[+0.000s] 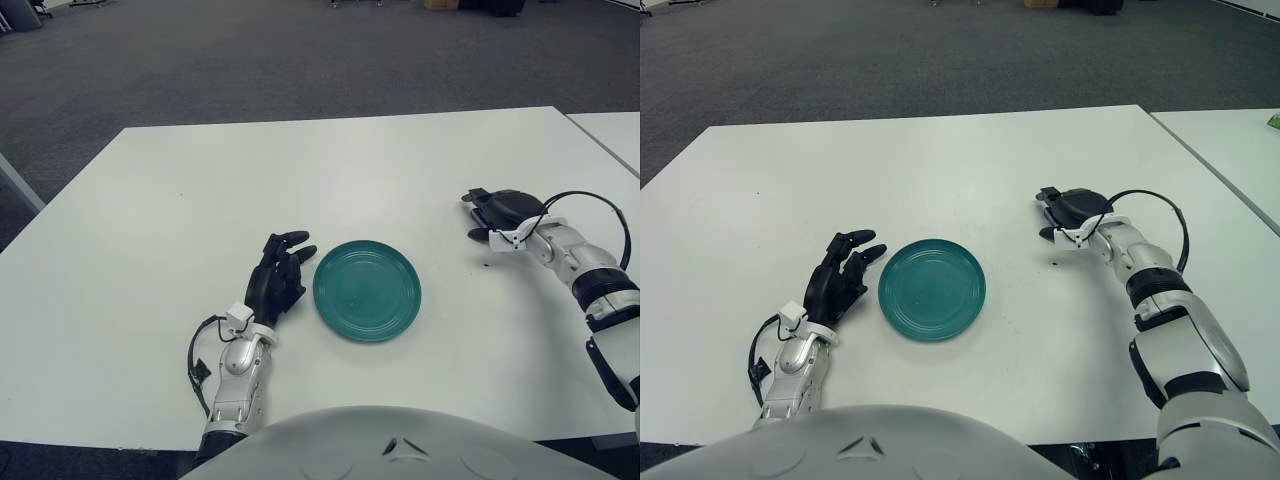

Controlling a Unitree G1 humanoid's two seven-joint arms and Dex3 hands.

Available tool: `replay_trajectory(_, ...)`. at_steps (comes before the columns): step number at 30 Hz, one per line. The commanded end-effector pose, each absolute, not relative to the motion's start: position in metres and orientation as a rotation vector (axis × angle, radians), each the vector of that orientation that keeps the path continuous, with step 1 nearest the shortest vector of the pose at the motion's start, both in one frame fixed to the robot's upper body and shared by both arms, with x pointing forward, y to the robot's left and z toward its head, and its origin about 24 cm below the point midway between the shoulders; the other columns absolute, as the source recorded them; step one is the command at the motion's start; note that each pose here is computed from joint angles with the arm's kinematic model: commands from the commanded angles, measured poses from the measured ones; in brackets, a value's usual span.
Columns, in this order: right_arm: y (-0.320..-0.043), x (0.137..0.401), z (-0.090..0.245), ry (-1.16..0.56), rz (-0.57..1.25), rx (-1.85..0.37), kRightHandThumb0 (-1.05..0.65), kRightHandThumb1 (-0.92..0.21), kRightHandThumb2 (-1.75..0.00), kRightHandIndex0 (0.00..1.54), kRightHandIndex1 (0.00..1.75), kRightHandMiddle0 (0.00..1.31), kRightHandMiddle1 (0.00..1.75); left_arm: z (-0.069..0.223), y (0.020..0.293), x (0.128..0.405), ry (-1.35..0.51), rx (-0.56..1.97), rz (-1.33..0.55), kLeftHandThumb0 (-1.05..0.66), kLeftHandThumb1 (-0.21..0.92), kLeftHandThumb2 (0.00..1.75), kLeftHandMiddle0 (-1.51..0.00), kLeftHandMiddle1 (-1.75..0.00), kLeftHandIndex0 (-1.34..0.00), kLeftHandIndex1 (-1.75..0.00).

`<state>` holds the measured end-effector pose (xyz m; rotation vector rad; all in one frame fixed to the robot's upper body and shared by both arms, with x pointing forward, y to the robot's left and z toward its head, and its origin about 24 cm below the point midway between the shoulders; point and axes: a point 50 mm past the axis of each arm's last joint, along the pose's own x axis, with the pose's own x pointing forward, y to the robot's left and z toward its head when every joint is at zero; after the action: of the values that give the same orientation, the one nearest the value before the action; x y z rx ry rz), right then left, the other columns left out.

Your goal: Put the gum into the plate.

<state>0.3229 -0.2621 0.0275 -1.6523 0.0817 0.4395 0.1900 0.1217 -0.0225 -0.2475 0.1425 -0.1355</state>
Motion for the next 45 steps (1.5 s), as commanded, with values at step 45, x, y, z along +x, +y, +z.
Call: replay_trajectory(45,-0.29,0.264,-0.044,0.39,0.458,-1.688,-0.65,-0.92,-0.39,0.46,0.03,0.0,0.65,-0.043,0.13,0.192,0.203,-0.315,-0.102,-0.81,0.92,0.7,-0.36,-0.87,-0.23,-1.2)
